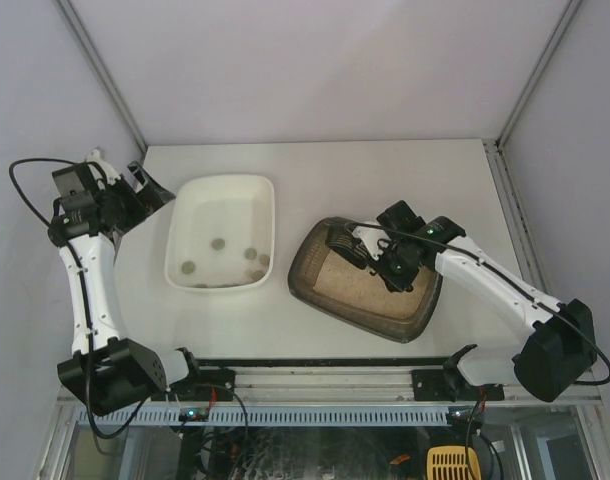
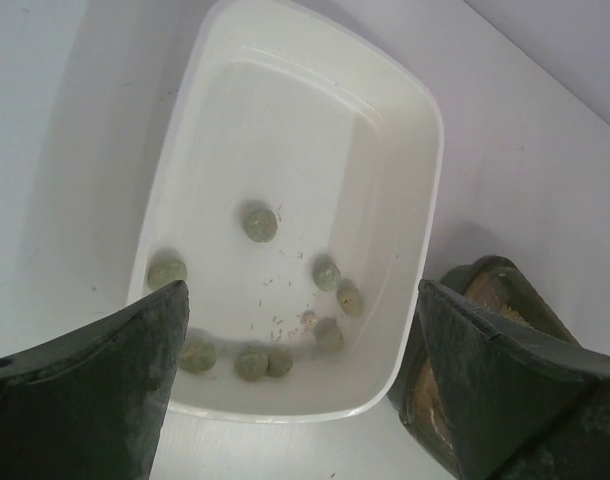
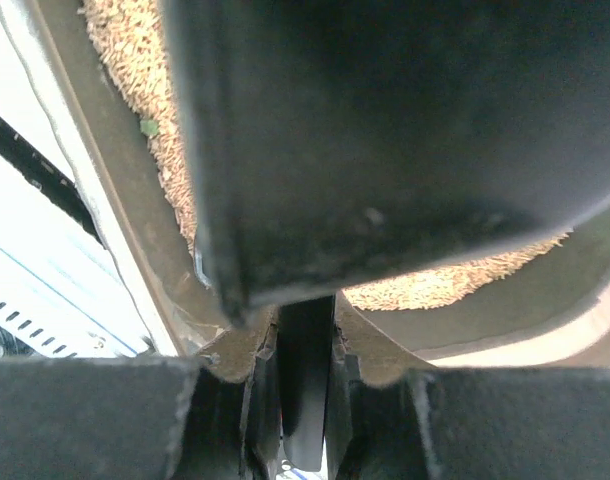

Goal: Clean the litter box

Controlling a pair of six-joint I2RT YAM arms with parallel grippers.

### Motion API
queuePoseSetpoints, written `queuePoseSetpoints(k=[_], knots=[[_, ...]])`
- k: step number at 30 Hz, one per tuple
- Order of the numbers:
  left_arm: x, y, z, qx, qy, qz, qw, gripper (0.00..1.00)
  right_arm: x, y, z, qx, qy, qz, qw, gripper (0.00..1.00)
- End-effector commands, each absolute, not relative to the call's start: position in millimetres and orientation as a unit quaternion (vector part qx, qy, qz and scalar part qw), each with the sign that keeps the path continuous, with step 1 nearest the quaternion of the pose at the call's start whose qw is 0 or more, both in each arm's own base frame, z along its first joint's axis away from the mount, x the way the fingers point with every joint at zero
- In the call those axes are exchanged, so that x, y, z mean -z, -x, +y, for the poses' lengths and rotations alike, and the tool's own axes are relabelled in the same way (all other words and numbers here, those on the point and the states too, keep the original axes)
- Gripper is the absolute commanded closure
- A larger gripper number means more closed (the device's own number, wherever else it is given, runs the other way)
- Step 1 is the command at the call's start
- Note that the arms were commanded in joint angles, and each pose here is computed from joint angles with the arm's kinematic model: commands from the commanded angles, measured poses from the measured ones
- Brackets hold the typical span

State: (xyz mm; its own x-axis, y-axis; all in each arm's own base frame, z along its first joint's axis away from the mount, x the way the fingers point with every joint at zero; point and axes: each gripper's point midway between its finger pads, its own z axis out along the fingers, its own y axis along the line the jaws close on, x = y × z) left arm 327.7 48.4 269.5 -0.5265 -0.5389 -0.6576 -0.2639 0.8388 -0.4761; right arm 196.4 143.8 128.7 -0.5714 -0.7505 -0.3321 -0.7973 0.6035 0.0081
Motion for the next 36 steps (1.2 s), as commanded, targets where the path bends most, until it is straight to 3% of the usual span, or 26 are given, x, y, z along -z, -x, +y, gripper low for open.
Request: queuePoseSetpoints(k=[1,9,10,13,15,20,22,23,25,29,34,36], knots=[[-273.7,-329.1,38.8,0.193,0.225,0.850,0.435,0.00,-117.1,-184.8,146.3,-0.118,0.475,0.863,0.128,1.00],[-272.3,-328.0,30.7,0.215,0.217,0.848,0.433,0.00,-95.0,-181.2,135.6,-0.091,0.472,0.872,0.087,0.99],[-273.3,-328.0,30.8,0.215,0.216,0.847,0.435,0.00,-91.5,-182.6,132.8,-0.081,0.472,0.874,0.083,0.93],[-273.6,-327.3,30.7,0.214,0.215,0.848,0.436,0.00,-86.6,-188.7,128.5,-0.060,0.464,0.880,0.085,0.55],[-272.5,-327.1,30.8,0.214,0.215,0.848,0.435,0.00,-87.4,-189.2,130.9,-0.066,0.465,0.878,0.090,0.37],[-269.4,-327.6,29.7,0.217,0.213,0.849,0.432,0.00,-96.0,-203.8,123.8,-0.023,0.468,0.874,0.127,0.16],[-269.8,-328.2,30.2,0.217,0.213,0.848,0.434,0.00,-111.7,-225.7,118.2,0.032,0.461,0.868,0.182,0.10],[-268.0,-328.7,30.2,0.217,0.214,0.848,0.433,0.00,-126.6,-244.4,112.1,0.077,0.427,0.872,0.229,0.01],[-266.6,-329.1,31.5,0.214,0.217,0.848,0.433,0.00,-166.7,-273.4,110.3,0.114,0.321,0.885,0.317,0.00],[-264.3,-328.9,36.1,0.201,0.221,0.849,0.437,0.00,-224.9,-276.1,136.0,0.023,0.204,0.908,0.366,0.00],[-264.4,-328.0,40.9,0.185,0.223,0.848,0.444,0.00,-264.2,-275.3,147.3,-0.037,0.105,0.876,0.469,0.00],[-266.9,-326.5,41.1,0.181,0.219,0.847,0.450,0.00,-271.9,-279.4,136.7,-0.016,0.060,0.841,0.537,0.00]])
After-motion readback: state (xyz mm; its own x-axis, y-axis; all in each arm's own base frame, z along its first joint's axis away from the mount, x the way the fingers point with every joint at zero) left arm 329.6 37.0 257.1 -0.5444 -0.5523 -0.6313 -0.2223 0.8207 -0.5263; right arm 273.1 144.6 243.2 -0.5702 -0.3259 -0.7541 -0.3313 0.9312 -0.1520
